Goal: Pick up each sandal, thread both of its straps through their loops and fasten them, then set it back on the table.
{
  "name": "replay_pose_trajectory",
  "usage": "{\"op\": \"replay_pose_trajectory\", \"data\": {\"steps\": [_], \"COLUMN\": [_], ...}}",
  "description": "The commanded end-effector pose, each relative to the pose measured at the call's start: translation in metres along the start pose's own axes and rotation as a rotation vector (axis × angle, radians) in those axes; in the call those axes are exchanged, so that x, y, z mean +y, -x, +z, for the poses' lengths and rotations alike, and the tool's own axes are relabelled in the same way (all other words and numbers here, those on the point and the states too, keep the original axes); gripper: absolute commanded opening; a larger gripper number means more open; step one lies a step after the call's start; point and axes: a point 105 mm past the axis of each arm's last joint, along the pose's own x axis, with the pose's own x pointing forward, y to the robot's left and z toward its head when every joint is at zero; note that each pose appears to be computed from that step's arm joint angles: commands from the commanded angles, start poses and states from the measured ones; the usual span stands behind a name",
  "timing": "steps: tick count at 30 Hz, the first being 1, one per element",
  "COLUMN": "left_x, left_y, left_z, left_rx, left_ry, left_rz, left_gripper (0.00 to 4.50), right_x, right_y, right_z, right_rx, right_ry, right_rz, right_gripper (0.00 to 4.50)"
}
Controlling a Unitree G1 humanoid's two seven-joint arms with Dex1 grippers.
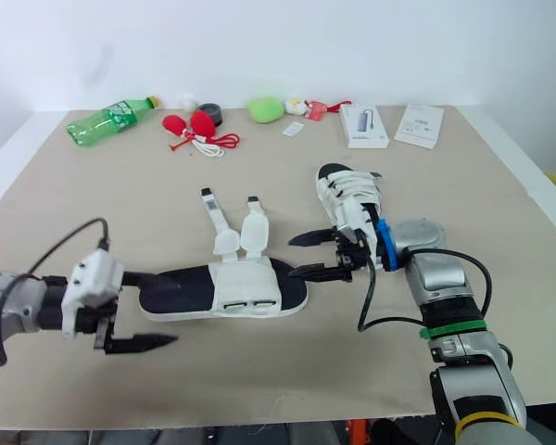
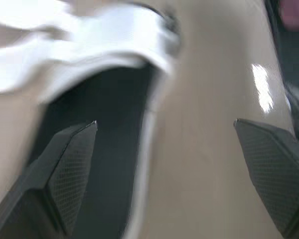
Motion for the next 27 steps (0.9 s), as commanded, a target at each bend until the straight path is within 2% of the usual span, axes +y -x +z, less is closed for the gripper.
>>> {"op": "replay_pose_trajectory", "data": {"steps": [1, 4, 7, 10, 14, 21, 25, 27], "left_x": [0.026, 0.042, 0.051, 0.058, 0.064, 0.068, 0.075, 0.081], "left_y": [-0.010, -0.013, -0.016, -0.020, -0.029, -0.041, -0.044, -0.044], "left_z": [0.026, 0.029, 0.021, 0.009, -0.005, -0.017, -0.021, -0.021], "left_rx": [-0.201, -0.274, -0.263, -0.196, -0.158, -0.086, -0.082, -0.107], "left_ry": [0.109, 0.185, 0.256, 0.273, 0.407, 0.429, 0.462, 0.548], "left_rz": [0.153, 0.212, 0.239, 0.281, 0.267, 0.282, 0.321, 0.339], "left_gripper": [4.50, 4.50, 4.50, 4.50, 4.50, 4.50, 4.50, 4.50], "right_x": [0.009, 0.013, 0.014, 0.012, 0.007, 0.005, 0.007, 0.007], "right_y": [-0.013, -0.017, -0.017, -0.018, -0.022, -0.026, -0.027, -0.027], "right_z": [-0.004, -0.016, -0.021, -0.022, -0.018, -0.015, -0.019, -0.020], "right_rx": [0.058, 0.109, 0.126, 0.135, 0.130, 0.131, 0.141, 0.144], "right_ry": [0.063, 0.081, 0.099, 0.126, 0.162, 0.183, 0.182, 0.182], "right_rz": [0.039, 0.050, 0.048, 0.036, 0.018, 0.016, 0.021, 0.021], "right_gripper": [1.19, 0.18, 0.18, 0.18, 0.18, 0.18, 0.18, 0.18]}}
